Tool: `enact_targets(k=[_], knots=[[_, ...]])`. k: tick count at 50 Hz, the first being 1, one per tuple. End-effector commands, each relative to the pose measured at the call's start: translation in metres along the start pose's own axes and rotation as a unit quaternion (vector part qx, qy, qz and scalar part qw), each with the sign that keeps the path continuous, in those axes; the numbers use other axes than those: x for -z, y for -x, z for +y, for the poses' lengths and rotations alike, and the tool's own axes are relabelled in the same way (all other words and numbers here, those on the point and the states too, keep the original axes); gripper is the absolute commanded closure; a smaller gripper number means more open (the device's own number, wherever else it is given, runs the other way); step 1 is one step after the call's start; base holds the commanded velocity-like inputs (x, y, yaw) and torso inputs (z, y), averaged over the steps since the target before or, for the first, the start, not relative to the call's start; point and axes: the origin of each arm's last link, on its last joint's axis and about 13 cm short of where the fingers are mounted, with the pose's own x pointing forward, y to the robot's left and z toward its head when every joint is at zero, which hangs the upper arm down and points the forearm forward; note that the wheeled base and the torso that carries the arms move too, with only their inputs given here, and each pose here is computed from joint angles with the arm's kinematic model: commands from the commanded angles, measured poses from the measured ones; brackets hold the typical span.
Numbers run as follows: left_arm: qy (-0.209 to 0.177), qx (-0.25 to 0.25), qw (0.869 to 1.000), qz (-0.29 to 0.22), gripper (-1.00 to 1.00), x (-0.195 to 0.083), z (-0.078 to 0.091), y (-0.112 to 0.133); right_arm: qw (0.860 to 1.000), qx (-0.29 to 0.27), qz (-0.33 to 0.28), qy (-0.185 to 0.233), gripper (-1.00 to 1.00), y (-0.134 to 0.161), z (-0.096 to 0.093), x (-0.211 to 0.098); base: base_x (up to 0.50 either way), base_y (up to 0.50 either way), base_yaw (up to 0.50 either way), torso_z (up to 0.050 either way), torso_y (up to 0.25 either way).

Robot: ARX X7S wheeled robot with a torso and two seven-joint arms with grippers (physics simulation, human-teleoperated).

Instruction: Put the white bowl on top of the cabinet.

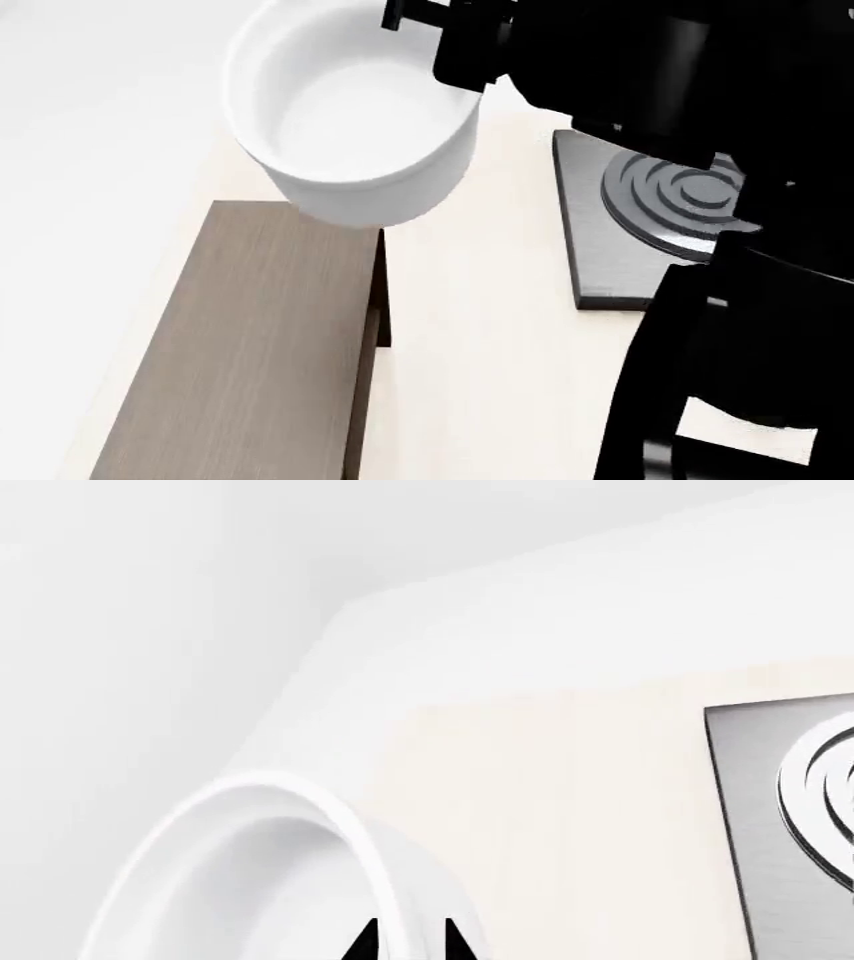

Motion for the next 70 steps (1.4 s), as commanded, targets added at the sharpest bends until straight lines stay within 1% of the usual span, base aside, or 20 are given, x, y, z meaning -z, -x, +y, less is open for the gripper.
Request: enact_targets(k=[1,6,9,14,18,22,23,24,28,29,31,39,50,70], knots=[[-0.001,0.0,1.0,0.0,-1.0,0.0,0.0,0.0,0.999,-0.045,0.002,0.004,1.0,0.018,0.012,0.006,0.0,0.0,0.0,0.0,0.0],[-0.002,0.003,1.0,0.001,-1.0,0.002,-0.001,0.0,0.999,-0.047,0.01,0.003,1.0,0.014,0.012,0.011,0.0,0.0,0.0,0.0,0.0],[-0.002,0.001,1.0,0.002,-1.0,0.002,-0.001,0.0,0.999,-0.051,0.016,0.009,1.0,0.015,0.016,0.014,0.0,0.0,0.0,0.0,0.0],[-0.002,0.002,1.0,0.002,-1.0,0.002,-0.001,0.0,0.998,-0.061,0.023,0.004,1.0,0.014,0.021,0.018,0.0,0.0,0.0,0.002,0.002],[-0.001,0.003,1.0,0.004,-1.0,0.004,-0.001,0.0,0.998,-0.063,0.029,0.01,1.0,0.015,0.025,0.023,0.0,0.0,0.0,0.0,0.0],[-0.005,0.002,1.0,0.0,-1.0,0.002,-0.001,0.0,0.996,-0.075,0.036,0.013,1.0,0.018,0.028,0.027,0.0,0.0,0.0,0.0,0.0],[-0.012,0.0,1.0,-0.006,-1.0,0.003,-0.001,0.0,0.996,-0.076,0.036,0.019,1.0,0.02,0.03,0.028,0.0,0.0,0.0,0.0,0.0],[-0.002,0.003,1.0,0.003,-1.0,0.004,-0.001,0.001,0.996,-0.077,0.036,0.02,1.0,0.021,0.031,0.029,0.0,0.0,0.0,0.0,0.01],[-0.01,0.001,1.0,-0.004,-1.0,0.003,-0.001,0.0,0.996,-0.081,0.038,0.022,1.0,0.023,0.034,0.03,0.0,0.0,0.0,0.0,0.0],[0.0,0.003,1.0,0.005,-1.0,0.003,-0.001,0.0,0.996,-0.084,0.038,0.022,1.0,0.023,0.035,0.03,0.0,0.0,0.0,0.0,0.0],[-0.008,0.002,1.0,-0.002,-1.0,0.003,-0.001,0.0,0.995,-0.085,0.038,0.024,1.0,0.023,0.036,0.032,0.0,0.0,0.0,0.0,0.0],[-0.005,0.001,1.0,0.0,-1.0,0.003,-0.001,0.0,0.994,-0.094,0.047,0.027,1.0,0.024,0.041,0.04,0.0,0.0,0.0,0.001,0.001],[-0.006,0.003,1.0,0.002,-1.0,0.005,-0.001,0.0,0.993,-0.1,0.052,0.034,1.0,0.027,0.044,0.046,0.0,0.0,0.0,0.0,0.001],[-0.01,0.004,1.0,0.004,-1.0,0.006,-0.002,0.0,0.992,-0.097,0.08,0.022,1.0,0.007,0.039,0.063,0.0,0.0,0.0,0.001,0.001]])
